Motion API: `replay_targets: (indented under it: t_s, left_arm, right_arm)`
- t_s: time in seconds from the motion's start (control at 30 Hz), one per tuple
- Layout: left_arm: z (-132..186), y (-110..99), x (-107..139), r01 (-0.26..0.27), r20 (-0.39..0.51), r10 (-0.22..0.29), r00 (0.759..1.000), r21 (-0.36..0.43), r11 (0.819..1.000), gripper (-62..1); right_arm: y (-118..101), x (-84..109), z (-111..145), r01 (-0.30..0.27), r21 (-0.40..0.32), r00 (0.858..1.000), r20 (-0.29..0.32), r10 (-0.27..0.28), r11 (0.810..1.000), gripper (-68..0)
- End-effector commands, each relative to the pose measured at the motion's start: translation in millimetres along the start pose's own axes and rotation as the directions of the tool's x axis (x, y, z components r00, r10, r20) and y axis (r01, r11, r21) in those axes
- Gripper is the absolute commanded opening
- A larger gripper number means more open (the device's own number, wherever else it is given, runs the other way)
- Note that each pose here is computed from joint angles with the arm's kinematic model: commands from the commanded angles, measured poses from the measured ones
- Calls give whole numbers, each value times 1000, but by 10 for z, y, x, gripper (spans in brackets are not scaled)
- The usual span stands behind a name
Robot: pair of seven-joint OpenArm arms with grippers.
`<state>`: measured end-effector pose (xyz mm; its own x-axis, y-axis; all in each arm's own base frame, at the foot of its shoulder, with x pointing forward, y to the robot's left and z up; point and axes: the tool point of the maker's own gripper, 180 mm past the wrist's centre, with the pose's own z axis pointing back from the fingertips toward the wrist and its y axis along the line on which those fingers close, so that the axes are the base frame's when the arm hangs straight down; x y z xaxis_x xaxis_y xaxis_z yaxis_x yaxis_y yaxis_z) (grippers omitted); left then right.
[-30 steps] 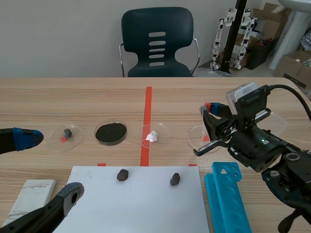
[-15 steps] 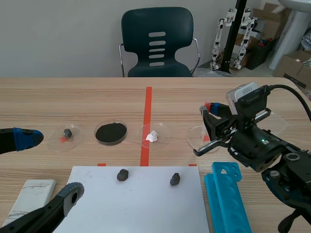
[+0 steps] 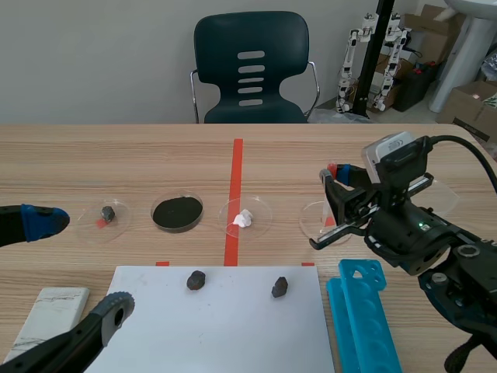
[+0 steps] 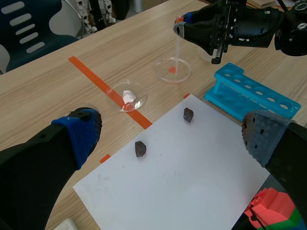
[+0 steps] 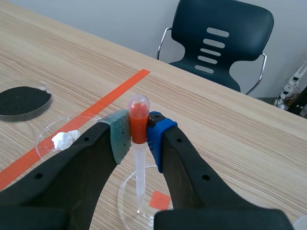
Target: Draw acid from the petri dish
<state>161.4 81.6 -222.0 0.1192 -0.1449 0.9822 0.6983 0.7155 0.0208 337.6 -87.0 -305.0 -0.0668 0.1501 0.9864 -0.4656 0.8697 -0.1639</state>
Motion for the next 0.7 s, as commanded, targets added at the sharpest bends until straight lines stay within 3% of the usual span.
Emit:
replay_targets:
  t_s: [0.0,0.37,0.67]
  left_arm:
    - [-7,-7,70,-7,29,7,1000,-1,1000,6]
    - [-7,-7,70,-7,29,7,1000,-1,1000,6]
    - [-7,-7,70,-7,29,7,1000,-1,1000,6]
  right_arm:
    - [-129,202,-50,-32,-15,998,53,32,999,-579]
    - [-132,617,138,-74,-26,993,93,76,997,-579]
    - [-72,1046,630,-89,-73,987,127,98,993,-579]
